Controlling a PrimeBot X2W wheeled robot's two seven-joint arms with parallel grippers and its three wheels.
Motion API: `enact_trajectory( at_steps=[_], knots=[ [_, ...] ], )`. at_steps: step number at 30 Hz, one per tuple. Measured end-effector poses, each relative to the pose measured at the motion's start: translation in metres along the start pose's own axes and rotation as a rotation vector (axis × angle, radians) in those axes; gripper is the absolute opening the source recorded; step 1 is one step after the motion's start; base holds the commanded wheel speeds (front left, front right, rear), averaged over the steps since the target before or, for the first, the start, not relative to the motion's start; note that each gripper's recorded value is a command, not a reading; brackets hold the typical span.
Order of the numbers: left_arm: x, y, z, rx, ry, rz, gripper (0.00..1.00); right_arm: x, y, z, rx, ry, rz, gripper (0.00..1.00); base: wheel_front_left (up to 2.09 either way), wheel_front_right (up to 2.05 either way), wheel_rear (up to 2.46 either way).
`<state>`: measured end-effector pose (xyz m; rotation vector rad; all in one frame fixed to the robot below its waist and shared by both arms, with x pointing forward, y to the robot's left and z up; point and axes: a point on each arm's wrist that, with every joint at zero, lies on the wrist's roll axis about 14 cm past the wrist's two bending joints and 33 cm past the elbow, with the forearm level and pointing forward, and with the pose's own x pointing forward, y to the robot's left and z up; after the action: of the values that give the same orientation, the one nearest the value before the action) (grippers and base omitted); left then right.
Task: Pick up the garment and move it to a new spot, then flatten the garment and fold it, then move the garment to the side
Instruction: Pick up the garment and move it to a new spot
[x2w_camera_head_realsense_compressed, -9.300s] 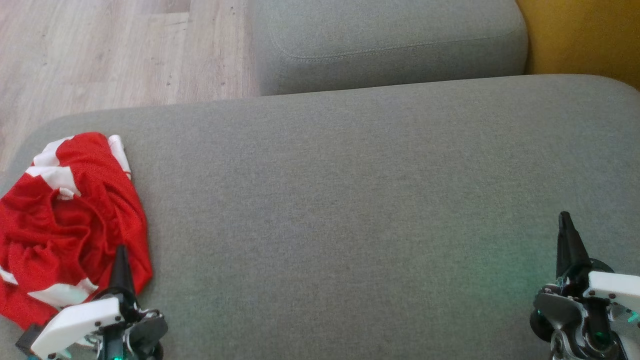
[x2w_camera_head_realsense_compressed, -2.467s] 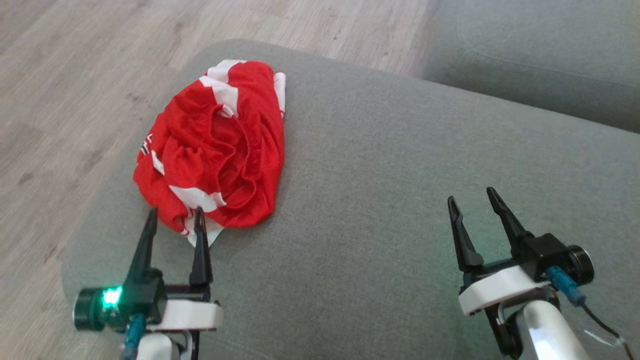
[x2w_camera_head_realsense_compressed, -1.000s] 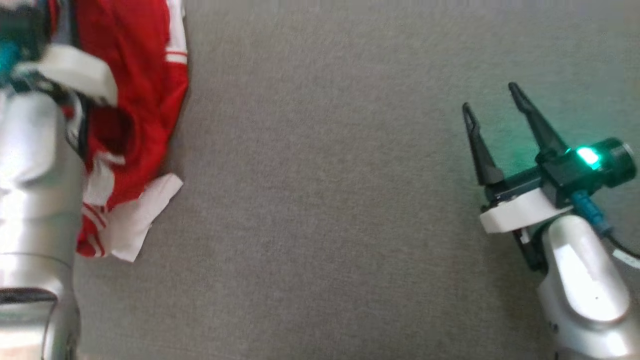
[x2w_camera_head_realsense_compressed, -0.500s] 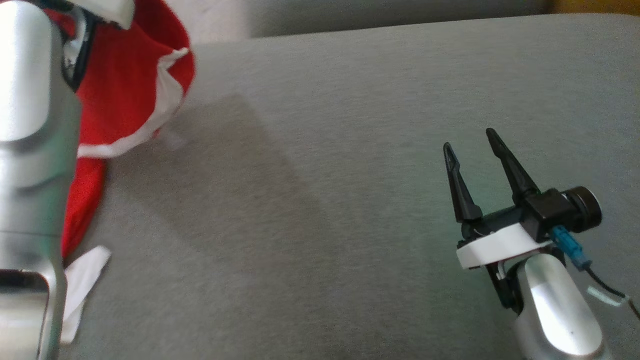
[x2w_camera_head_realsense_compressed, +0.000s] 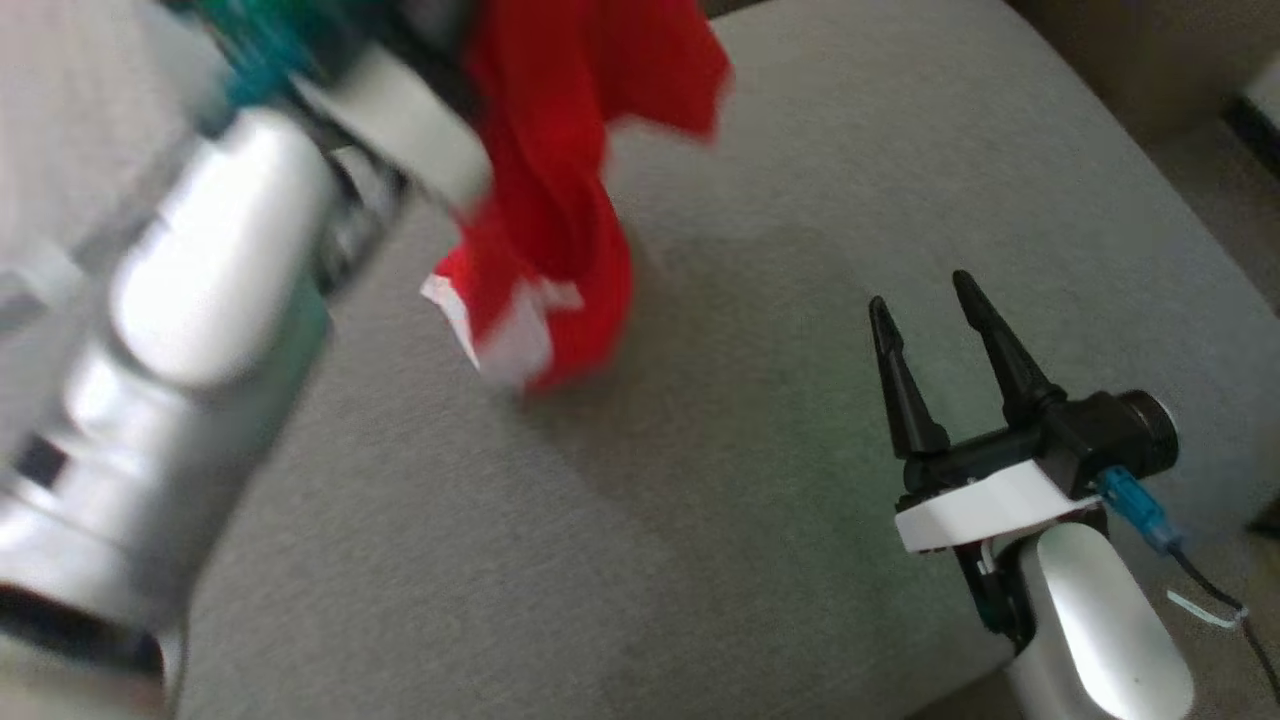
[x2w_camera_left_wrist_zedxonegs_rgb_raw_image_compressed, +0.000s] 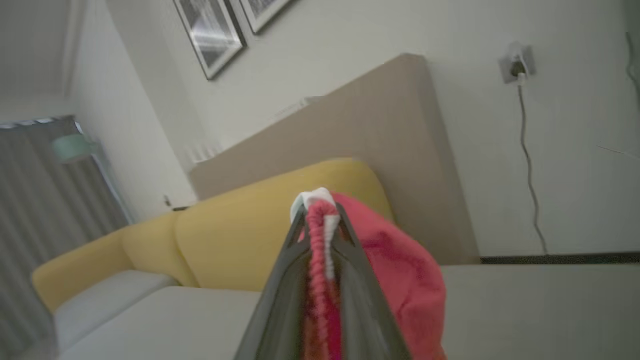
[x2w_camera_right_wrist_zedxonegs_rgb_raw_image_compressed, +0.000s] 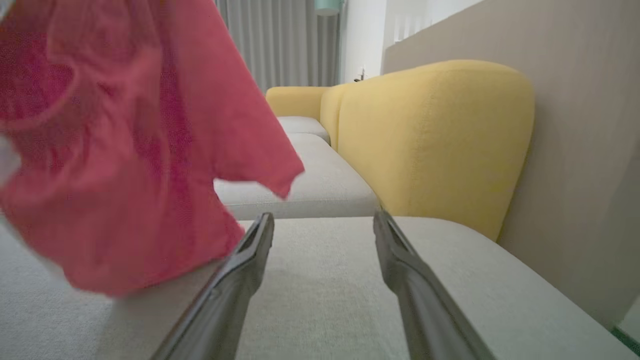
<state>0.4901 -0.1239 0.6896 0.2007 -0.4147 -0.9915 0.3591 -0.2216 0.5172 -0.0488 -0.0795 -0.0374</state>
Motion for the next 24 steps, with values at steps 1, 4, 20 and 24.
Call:
enact_trajectory(
  at_steps=[1, 4, 20, 24],
  knots=[
    [-0.002, -0.020, -0.020, -0.034, 0.036, -0.046, 0.00, -0.002, -0.003, -0.001, 0.003, 0.006, -0.011, 1.00, 0.00, 0.00, 0.00],
    [-0.028, -0.081, -0.095, -0.124, 0.188, -0.168, 0.00, -0.004, -0.005, -0.010, 0.010, 0.034, -0.021, 1.00, 0.00, 0.00, 0.00],
    [-0.140, -0.132, -0.146, -0.299, 0.318, 0.197, 1.00, 0.005, 0.045, -0.036, 0.093, 0.096, 0.109, 1.00, 0.00, 0.00, 0.00],
    [-0.184, -0.120, -0.149, -0.320, 0.367, 0.348, 1.00, 0.004, 0.054, -0.038, 0.103, 0.099, 0.133, 1.00, 0.00, 0.00, 0.00]
  ],
)
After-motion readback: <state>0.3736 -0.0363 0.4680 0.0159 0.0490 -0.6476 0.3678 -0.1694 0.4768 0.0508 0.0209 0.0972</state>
